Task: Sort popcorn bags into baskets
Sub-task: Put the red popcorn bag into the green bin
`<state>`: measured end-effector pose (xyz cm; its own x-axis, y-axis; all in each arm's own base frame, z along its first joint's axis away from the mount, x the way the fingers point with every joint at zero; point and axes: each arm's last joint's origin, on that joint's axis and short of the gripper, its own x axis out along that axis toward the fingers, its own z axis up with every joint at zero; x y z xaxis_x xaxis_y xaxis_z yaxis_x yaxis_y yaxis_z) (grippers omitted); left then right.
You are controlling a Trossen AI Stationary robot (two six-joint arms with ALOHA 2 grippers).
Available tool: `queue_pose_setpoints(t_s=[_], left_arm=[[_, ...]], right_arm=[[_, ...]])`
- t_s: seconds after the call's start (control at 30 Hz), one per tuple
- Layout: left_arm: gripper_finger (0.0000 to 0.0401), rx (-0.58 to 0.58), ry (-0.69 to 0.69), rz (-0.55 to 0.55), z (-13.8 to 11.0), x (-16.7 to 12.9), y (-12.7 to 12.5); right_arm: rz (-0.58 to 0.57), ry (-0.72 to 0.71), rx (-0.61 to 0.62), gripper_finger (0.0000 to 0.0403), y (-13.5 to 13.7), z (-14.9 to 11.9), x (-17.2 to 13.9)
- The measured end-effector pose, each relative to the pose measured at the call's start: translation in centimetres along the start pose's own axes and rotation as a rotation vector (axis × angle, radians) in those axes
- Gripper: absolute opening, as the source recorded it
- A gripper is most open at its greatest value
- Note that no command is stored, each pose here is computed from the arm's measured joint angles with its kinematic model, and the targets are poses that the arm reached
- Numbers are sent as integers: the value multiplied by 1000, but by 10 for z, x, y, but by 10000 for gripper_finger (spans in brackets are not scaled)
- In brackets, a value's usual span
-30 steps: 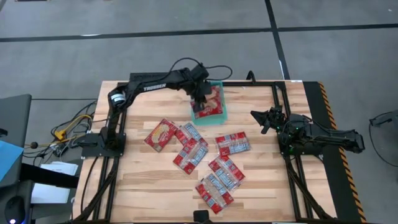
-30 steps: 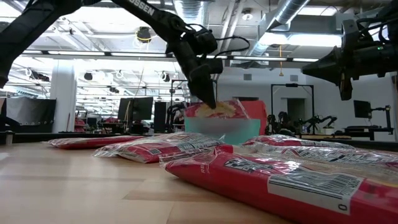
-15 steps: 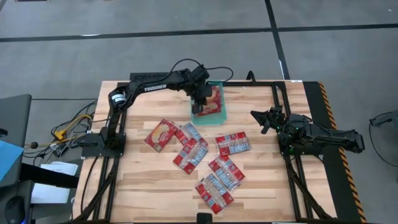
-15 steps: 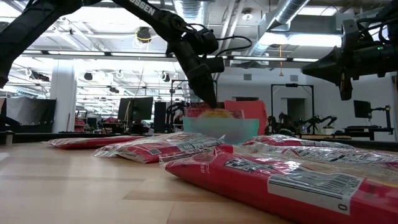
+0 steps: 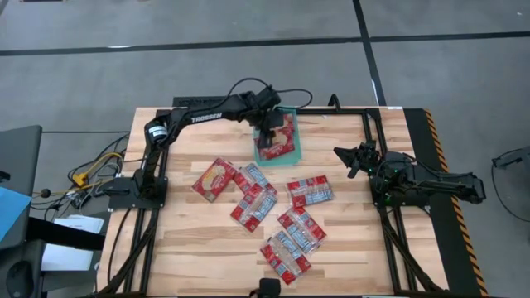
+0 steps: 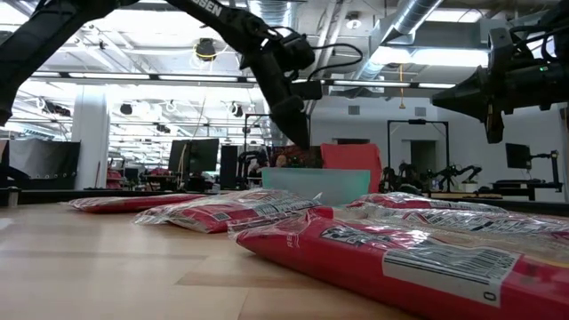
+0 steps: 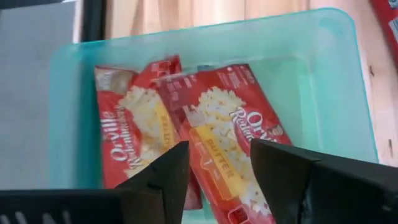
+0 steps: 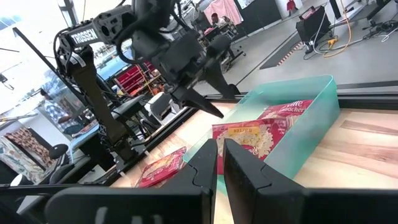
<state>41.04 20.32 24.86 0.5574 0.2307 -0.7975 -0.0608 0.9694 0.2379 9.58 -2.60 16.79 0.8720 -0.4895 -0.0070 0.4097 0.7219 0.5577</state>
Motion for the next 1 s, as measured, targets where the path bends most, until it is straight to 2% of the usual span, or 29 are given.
queue_pose_setpoints(t_s=[0.13, 0.23, 0.37, 0.47, 0.63, 0.8, 0.9, 1.0], left_arm=[[162, -9, 16, 144, 8, -11, 9], [144, -11, 62, 203, 4, -8, 14], [113, -102, 96, 231, -6, 18, 20], [98, -124, 132, 277, -13, 41, 19], [93, -104, 148, 218, -14, 56, 7], [93, -52, 124, 165, -7, 57, -6], [93, -18, 104, 87, -6, 57, -12], [93, -1, 104, 81, -4, 57, -17]], right_arm=[[0, 0, 0, 54, 0, 0, 0], [0, 0, -13, 54, 0, 0, 0], [0, 0, -20, 54, 0, 0, 0], [0, 0, -19, 54, 0, 0, 0], [1, 0, -19, 54, 0, 0, 0], [2, 0, -19, 54, 0, 0, 0], [2, 0, -19, 54, 0, 0, 0], [2, -1, -19, 54, 0, 0, 0]])
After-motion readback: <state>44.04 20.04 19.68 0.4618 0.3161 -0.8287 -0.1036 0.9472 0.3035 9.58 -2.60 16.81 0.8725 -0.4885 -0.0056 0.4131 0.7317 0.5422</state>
